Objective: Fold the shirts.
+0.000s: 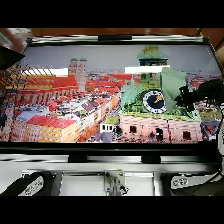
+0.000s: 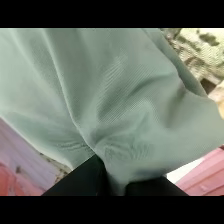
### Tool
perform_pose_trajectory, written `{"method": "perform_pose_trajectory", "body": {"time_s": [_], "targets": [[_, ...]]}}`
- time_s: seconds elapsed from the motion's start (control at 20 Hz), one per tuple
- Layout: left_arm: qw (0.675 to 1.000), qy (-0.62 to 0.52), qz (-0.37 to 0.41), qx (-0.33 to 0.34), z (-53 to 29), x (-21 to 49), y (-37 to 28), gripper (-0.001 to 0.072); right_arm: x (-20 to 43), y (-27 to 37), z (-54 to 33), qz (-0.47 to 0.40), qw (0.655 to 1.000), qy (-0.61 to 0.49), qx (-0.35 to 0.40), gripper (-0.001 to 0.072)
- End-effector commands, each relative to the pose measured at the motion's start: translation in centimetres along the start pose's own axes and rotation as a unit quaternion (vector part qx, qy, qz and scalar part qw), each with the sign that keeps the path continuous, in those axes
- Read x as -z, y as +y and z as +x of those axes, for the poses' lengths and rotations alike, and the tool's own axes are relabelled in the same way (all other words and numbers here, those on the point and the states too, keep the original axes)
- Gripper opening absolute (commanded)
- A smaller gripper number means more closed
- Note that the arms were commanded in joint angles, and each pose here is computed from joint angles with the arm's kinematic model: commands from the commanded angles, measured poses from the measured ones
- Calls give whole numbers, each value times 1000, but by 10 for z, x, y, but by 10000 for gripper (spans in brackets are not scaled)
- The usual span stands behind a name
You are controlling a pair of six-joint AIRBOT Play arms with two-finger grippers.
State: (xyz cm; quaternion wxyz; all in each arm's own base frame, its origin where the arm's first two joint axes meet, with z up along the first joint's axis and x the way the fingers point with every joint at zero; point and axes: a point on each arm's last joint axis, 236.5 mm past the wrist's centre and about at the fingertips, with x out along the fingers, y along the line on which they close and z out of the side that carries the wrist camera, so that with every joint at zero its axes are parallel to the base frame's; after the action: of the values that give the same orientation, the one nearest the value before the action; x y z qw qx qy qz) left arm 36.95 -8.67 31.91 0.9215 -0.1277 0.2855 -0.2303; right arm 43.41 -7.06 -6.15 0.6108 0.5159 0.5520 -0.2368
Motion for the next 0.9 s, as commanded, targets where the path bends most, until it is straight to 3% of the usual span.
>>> {"method": "perform_pose_trajectory", "body": {"time_s": [0.0, 0.15, 0.35, 0.4, 0.45, 0.5, 0.8, 0.85], "targets": [[1000, 0, 0, 0, 0, 0, 0, 32, -8, -41, -18, -36, 995, -30, 86, 374], [1000, 0, 0, 0, 0, 0, 0, 32, -45, -71, -71, -66, 979, -125, 144, 385], [1000, 1, 0, 0, 1, 0, 0, 32, -64, -77, -102, -55, 975, -170, 135, 388], [1000, 1, 0, 0, 1, 0, 1, 32, -64, -75, -103, -61, 975, -169, 131, 408], [1000, 1, -1, 0, 2, 0, 1, 32, -61, -72, -100, -61, 977, -162, 124, 511], [1000, 2, -1, 0, 2, 0, 1, 32, -55, -68, -95, -60, 981, -149, 112, 551], [1000, 2, -1, 0, 2, 0, 1, 32, -18, -61, -36, -56, 996, -63, 23, 597], [1000, 2, -2, 0, 2, 1, 1, 32, -18, -63, -30, -55, 996, -67, 20, 672]]}}
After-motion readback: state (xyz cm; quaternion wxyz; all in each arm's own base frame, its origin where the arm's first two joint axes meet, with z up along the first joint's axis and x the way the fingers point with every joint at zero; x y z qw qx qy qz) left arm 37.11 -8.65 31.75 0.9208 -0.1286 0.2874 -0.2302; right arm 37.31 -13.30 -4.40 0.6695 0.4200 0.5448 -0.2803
